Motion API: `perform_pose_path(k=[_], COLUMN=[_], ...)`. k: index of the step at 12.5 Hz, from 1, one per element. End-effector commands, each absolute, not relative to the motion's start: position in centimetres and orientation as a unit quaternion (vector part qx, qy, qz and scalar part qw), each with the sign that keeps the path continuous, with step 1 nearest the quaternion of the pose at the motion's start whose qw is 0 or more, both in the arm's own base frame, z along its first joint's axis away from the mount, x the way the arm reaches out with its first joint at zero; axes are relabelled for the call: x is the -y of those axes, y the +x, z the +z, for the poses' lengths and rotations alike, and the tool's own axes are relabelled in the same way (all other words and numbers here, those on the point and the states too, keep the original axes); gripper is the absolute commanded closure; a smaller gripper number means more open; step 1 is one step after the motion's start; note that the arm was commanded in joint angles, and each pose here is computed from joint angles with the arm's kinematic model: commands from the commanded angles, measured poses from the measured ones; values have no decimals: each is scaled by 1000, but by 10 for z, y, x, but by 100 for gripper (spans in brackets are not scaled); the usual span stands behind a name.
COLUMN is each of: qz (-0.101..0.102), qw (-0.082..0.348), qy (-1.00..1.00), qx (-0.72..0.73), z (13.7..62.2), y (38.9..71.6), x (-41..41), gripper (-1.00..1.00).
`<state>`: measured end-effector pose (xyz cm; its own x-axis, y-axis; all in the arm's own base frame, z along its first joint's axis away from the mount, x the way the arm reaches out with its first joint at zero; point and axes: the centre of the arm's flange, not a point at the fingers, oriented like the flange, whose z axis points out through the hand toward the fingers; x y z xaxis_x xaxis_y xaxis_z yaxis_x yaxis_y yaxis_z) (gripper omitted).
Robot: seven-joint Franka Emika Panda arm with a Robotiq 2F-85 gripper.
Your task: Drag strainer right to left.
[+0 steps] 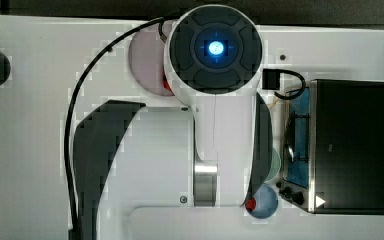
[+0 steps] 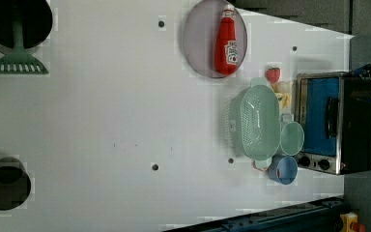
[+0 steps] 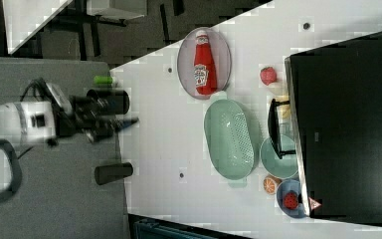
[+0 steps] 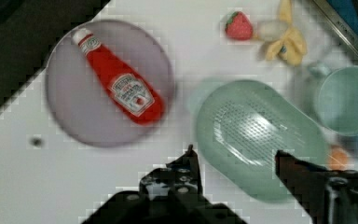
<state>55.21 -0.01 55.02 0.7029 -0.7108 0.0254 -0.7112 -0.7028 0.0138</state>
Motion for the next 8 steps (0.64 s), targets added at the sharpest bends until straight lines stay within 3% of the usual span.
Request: perform_pose_path(k=[1, 3, 6, 8], qz=[7, 8, -5, -2], qw=[-3, -2, 8, 10], qy=[906, 907, 909, 908], qx=[423, 421, 417, 420], z=[616, 615, 588, 554], y=[343, 345, 361, 384], x=[47, 45, 40, 36], gripper=[-59, -99, -100, -100])
